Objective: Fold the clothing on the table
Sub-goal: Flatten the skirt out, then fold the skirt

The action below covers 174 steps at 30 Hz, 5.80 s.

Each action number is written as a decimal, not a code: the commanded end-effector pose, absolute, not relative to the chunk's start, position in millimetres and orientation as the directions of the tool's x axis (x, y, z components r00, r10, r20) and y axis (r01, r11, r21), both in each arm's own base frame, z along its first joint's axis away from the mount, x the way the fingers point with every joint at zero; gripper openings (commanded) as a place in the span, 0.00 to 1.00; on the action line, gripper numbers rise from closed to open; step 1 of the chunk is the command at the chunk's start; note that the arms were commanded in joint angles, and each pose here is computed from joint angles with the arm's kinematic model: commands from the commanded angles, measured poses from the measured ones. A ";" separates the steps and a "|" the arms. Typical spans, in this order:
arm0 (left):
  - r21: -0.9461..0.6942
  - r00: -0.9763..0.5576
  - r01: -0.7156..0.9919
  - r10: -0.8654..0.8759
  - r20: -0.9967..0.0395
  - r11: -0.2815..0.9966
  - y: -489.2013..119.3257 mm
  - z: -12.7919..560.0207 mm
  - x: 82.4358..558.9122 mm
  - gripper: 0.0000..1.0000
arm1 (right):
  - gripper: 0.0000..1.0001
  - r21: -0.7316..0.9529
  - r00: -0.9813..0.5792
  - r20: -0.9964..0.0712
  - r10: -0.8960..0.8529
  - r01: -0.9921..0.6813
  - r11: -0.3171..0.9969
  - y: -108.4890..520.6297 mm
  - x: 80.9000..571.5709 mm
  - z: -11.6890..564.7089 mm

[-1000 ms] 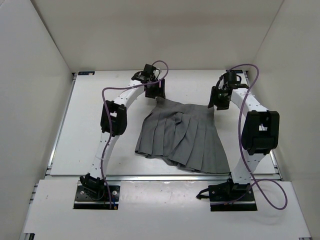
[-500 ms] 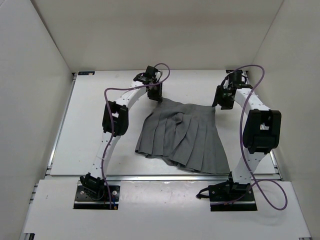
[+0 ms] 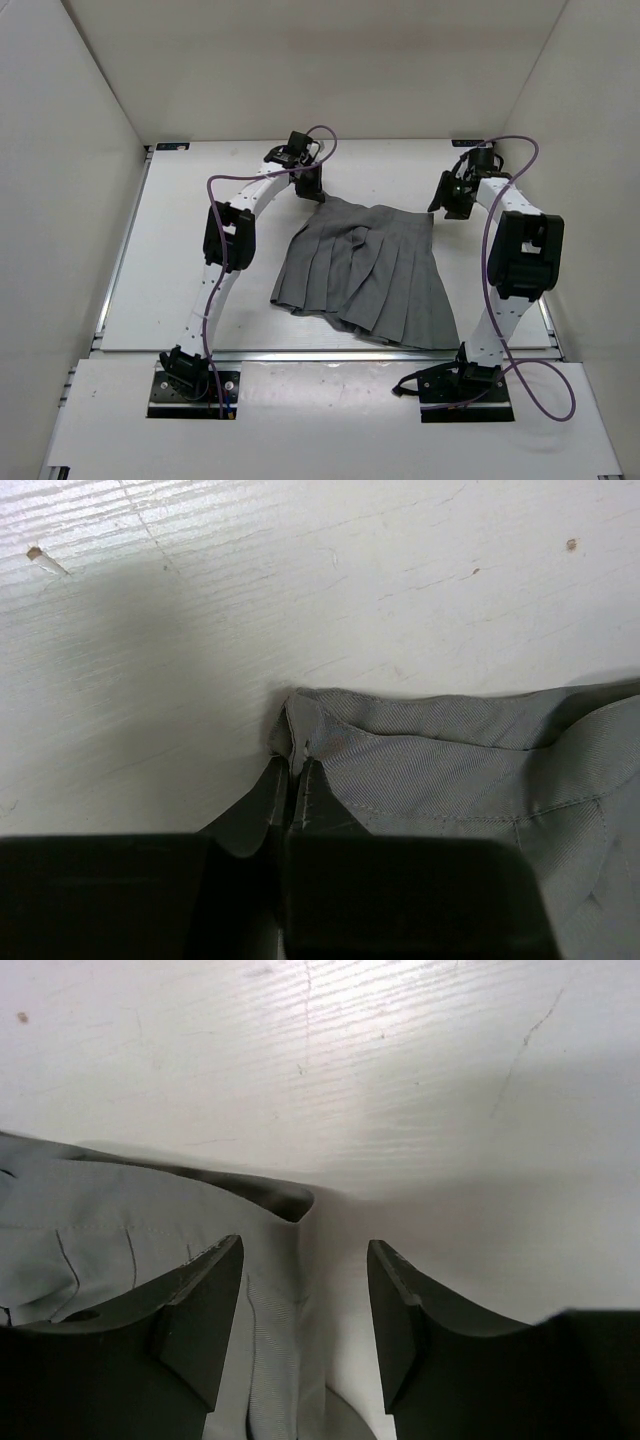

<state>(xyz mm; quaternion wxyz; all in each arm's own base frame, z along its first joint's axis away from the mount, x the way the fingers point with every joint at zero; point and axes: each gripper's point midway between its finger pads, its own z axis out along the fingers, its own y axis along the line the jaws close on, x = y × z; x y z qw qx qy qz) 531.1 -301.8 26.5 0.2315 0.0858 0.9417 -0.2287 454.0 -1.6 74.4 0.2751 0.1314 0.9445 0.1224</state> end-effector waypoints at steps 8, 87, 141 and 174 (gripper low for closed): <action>-0.446 -0.865 0.301 0.045 -0.500 0.843 -308.6 53.4 530.9 0.00 | 0.46 0.441 -0.830 -0.466 0.307 0.083 0.894 23.1 469.9 69.2; -0.408 -0.393 0.440 -0.237 -0.888 0.800 -181.1 243.1 317.8 0.00 | 0.00 0.335 -0.501 -0.865 -0.031 -0.622 0.707 163.8 317.8 238.6; -0.408 -0.497 -0.068 -0.386 -0.777 0.910 -118.9 100.9 450.7 0.37 | 0.06 0.265 -0.730 -0.677 -0.091 -0.357 0.896 158.9 578.4 97.2; -0.419 -0.679 -0.123 -0.384 -0.626 0.900 -112.4 71.8 368.1 0.53 | 0.54 0.295 -0.750 -0.654 0.097 -0.135 0.946 25.8 534.1 73.8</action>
